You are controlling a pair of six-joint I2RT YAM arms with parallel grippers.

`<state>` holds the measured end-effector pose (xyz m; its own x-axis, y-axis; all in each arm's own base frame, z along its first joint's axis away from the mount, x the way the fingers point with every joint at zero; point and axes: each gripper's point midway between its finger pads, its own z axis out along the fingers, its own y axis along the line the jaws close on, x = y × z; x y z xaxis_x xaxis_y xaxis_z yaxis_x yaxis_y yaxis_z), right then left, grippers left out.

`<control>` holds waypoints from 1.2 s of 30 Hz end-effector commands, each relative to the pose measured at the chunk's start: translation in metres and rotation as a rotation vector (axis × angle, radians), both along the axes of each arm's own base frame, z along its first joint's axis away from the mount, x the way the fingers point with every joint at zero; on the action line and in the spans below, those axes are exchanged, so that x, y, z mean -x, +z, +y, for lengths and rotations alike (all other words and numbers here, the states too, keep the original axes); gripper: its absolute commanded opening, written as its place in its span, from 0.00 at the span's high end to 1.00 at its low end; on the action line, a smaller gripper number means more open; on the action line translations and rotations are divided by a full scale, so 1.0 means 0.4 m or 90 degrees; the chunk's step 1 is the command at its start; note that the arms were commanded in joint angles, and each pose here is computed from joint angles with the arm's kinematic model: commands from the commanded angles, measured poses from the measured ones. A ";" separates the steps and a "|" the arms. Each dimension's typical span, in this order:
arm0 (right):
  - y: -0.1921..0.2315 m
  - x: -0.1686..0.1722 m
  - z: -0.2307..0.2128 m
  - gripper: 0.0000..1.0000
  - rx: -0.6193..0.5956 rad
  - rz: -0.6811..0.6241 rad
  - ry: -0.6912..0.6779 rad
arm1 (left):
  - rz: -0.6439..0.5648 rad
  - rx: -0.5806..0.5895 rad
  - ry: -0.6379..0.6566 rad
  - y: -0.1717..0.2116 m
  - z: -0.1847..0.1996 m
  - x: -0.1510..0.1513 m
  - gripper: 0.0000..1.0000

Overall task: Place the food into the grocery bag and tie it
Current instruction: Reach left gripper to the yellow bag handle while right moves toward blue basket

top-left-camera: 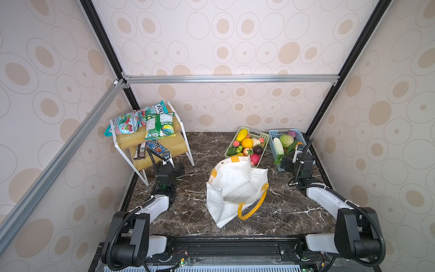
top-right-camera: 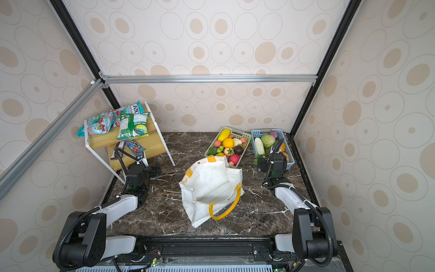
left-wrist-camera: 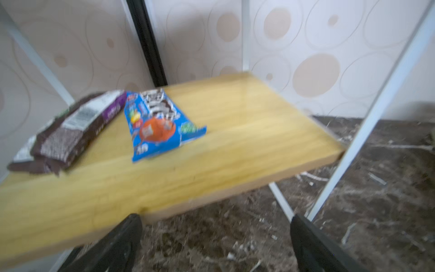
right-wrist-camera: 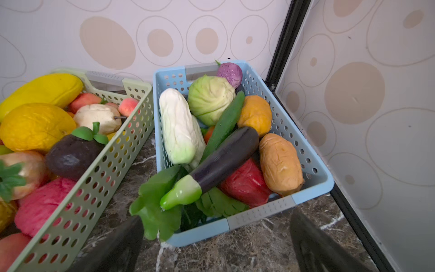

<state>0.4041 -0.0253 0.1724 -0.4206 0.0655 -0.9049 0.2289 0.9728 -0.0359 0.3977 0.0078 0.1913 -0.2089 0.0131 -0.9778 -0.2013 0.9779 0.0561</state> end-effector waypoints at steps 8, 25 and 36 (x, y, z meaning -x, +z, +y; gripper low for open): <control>-0.041 0.065 -0.006 0.00 -0.018 0.106 -0.020 | 0.124 0.126 -0.175 -0.015 -0.247 0.003 0.05; -0.050 0.070 0.038 0.00 -0.057 0.150 0.033 | 0.163 0.282 -0.435 0.133 -0.613 0.067 0.10; -0.048 0.108 0.076 0.00 -0.095 0.182 0.075 | 0.292 0.074 -0.417 0.027 -0.707 0.010 0.13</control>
<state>0.3675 -0.0007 0.1453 -0.6674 0.1140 -0.7359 0.1328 0.9906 0.0330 0.3935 -0.2803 0.2116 -0.5595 0.0551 -0.8270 0.4300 0.8723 -0.2328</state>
